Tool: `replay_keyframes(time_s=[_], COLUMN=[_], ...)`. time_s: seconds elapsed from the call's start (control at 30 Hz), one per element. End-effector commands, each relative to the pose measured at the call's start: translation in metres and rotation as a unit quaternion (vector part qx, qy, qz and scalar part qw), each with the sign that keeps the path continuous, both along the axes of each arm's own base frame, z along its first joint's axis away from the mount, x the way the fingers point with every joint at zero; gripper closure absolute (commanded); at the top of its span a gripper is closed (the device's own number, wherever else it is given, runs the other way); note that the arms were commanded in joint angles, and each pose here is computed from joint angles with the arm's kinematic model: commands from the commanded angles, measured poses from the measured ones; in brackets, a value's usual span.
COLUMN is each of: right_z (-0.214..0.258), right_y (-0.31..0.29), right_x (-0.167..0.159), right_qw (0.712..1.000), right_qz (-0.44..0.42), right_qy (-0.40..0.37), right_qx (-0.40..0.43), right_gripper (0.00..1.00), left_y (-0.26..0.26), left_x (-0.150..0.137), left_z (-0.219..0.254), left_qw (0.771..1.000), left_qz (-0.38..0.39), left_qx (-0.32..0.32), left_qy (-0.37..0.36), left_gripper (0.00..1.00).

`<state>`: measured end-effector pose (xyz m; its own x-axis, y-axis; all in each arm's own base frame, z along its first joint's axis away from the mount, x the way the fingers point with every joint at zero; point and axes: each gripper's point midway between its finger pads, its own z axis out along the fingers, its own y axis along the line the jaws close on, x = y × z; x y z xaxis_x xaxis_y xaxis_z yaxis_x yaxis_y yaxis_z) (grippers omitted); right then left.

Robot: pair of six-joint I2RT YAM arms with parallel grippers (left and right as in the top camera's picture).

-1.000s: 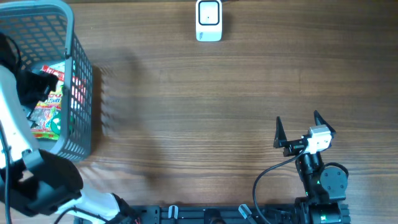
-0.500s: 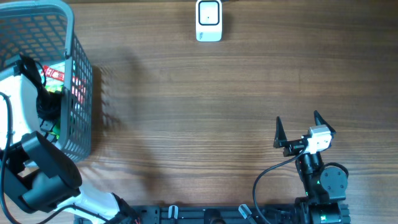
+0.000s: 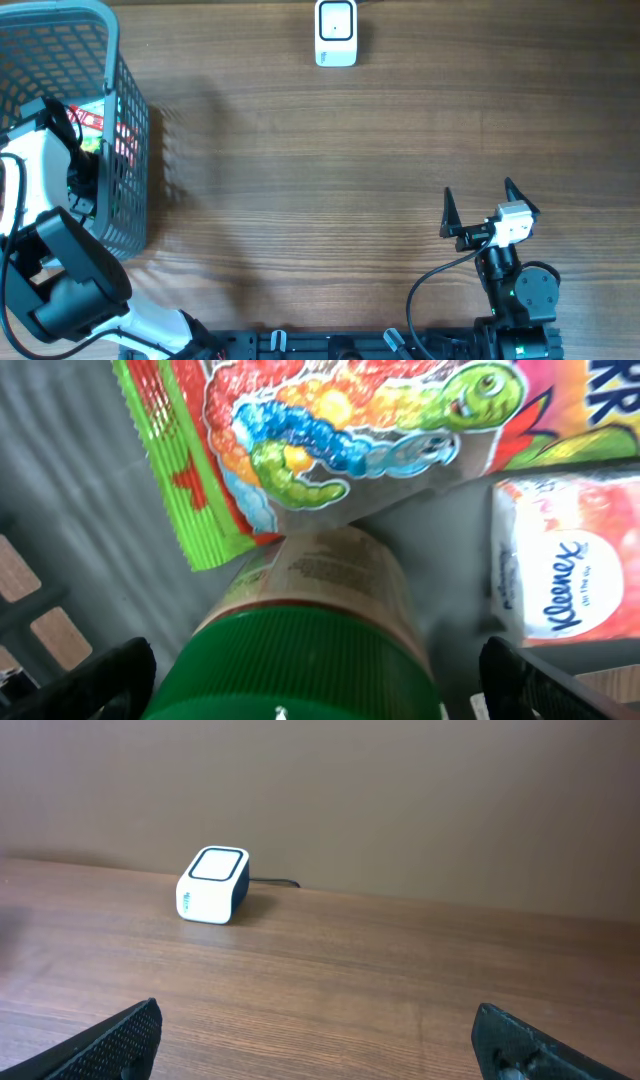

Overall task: Scan the item barcode
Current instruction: 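Reach the left gripper into the basket and grasp the green-lidded jar, then carry the jar with the left gripper to the white scanner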

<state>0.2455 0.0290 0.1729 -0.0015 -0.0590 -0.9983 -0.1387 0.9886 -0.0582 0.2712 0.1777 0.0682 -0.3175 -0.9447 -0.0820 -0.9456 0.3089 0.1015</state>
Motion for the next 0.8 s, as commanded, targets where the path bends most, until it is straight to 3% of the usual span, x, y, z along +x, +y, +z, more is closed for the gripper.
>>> replay_keyframes(time_s=[0.0, 0.4, 0.57, 0.67, 0.77], right_z=[0.000, 0.000, 0.000, 0.000, 0.000], right_y=[-0.001, -0.001, -0.001, -0.001, -0.001], right_x=[0.000, 0.000, 0.000, 0.000, 0.000], right_qw=[1.000, 1.000, 1.000, 1.000, 1.000], right_qz=[-0.005, -0.005, -0.005, -0.005, -0.005], right_qy=[-0.003, -0.003, -0.003, -0.003, -0.003], right_qx=[-0.008, -0.008, -0.008, -0.008, -0.008], right_gripper=[0.00, 0.00, 0.00, 0.00, 0.00], left_y=[0.004, -0.003, -0.002, 0.001, 0.006], left_x=[0.001, -0.011, -0.010, -0.008, -0.002], left_z=[-0.002, -0.034, -0.034, -0.030, -0.013], left_qw=[1.000, 1.000, 1.000, 1.000, 1.000], left_qz=[0.011, 0.011, 0.010, 0.010, 0.011], left_qx=[0.007, 0.004, 0.005, 0.012, 0.021], left_qy=[-0.003, 0.003, 0.000, -0.001, -0.008], left_gripper=[0.00, 0.01, 0.32, 0.38, 0.38])
